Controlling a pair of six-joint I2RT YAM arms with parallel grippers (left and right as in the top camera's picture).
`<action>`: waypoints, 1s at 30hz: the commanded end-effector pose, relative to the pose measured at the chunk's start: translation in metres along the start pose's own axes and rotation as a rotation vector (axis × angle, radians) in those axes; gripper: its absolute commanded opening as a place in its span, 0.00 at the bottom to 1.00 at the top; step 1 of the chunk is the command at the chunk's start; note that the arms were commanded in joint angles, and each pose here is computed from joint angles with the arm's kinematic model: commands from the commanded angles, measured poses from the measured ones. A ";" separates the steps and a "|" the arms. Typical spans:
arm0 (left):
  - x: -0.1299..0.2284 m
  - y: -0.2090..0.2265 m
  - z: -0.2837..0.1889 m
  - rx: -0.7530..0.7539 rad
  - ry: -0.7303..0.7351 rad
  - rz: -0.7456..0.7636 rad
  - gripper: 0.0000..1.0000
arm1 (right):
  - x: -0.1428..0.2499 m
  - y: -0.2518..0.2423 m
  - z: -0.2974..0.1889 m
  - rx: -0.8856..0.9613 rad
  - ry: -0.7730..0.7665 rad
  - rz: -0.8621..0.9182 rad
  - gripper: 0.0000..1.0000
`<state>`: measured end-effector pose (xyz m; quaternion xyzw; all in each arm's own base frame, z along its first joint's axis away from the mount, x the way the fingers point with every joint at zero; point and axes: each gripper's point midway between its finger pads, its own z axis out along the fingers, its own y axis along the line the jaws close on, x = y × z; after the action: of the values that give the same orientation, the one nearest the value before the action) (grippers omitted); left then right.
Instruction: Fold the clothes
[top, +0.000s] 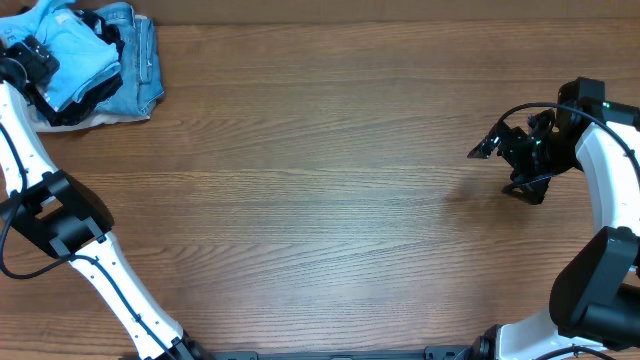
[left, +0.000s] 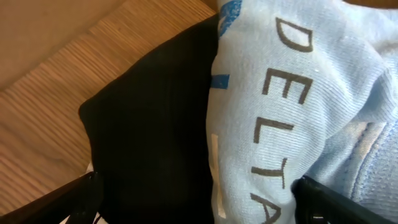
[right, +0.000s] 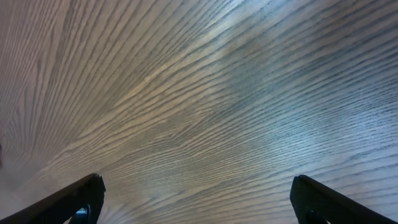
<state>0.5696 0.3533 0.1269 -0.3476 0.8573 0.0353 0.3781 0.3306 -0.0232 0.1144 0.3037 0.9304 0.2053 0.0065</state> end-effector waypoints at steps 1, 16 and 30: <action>-0.040 -0.016 -0.053 0.013 -0.094 -0.040 1.00 | 0.001 -0.001 0.000 -0.001 0.002 -0.003 1.00; -0.091 -0.084 -0.159 0.238 -0.235 -0.063 0.04 | 0.000 0.000 0.000 -0.004 -0.005 -0.036 1.00; 0.022 -0.125 -0.013 0.163 0.003 0.039 0.04 | 0.003 -0.001 0.000 0.001 0.006 -0.031 1.00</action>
<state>0.6246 0.2457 0.1928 -0.3024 0.8465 -0.0373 0.4366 0.3299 -0.0231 0.1144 0.2916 0.9343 0.2050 0.0077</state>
